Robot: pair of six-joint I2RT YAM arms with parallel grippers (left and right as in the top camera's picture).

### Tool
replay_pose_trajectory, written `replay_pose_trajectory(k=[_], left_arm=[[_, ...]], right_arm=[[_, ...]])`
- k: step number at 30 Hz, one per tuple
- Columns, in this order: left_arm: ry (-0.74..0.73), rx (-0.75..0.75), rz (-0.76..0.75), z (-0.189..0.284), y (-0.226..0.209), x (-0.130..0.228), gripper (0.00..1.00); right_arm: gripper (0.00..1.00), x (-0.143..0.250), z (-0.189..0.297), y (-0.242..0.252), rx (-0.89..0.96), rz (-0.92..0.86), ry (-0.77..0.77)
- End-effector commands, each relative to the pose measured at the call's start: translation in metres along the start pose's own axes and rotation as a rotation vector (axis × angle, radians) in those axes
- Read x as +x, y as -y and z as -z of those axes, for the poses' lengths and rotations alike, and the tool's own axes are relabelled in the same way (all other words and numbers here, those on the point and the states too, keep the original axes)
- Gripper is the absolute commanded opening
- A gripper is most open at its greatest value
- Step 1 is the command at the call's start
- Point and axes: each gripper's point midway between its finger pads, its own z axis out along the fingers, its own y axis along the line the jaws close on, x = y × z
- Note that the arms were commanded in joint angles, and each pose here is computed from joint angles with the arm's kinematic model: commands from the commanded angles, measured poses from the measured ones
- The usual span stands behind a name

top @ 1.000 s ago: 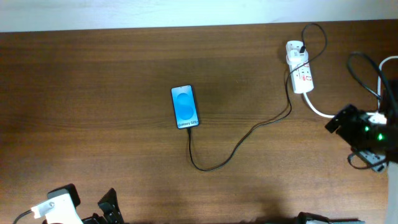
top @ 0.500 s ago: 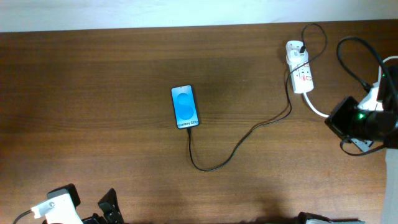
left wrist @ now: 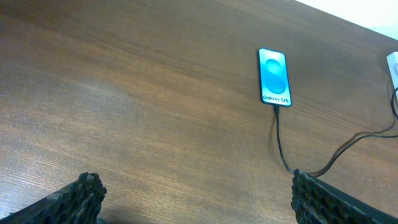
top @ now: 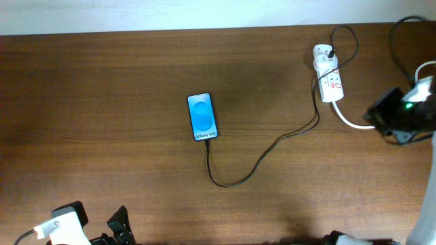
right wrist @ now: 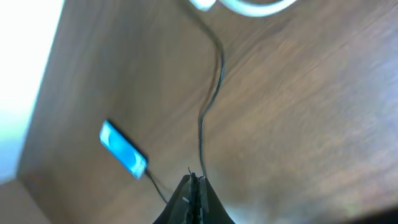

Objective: Plug charger to phone and switch on socket
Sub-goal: 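Move the right gripper to the white power strip's orange switch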

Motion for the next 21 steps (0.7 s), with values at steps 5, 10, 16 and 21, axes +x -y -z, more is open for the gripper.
replay_pose_trajectory(k=[5,10,16,21], left_arm=[[0.006,-0.010,-0.012,0.000,-0.002,0.000,0.99],[0.006,-0.010,-0.012,0.000,-0.002,0.000,0.99],[0.006,-0.010,-0.012,0.000,-0.002,0.000,0.99],[0.006,-0.010,-0.011,0.000,-0.002,0.000,0.99]], right_arm=[[0.04,-0.073,-0.041,0.011,-0.152,-0.148,-0.037],[0.04,-0.112,-0.102,-0.001,-0.271,-0.123,-0.076],[0.04,-0.147,-0.161,-0.011,-0.323,-0.088,-0.034],[0.04,-0.154,-0.206,-0.026,-0.350,-0.105,-0.040]])
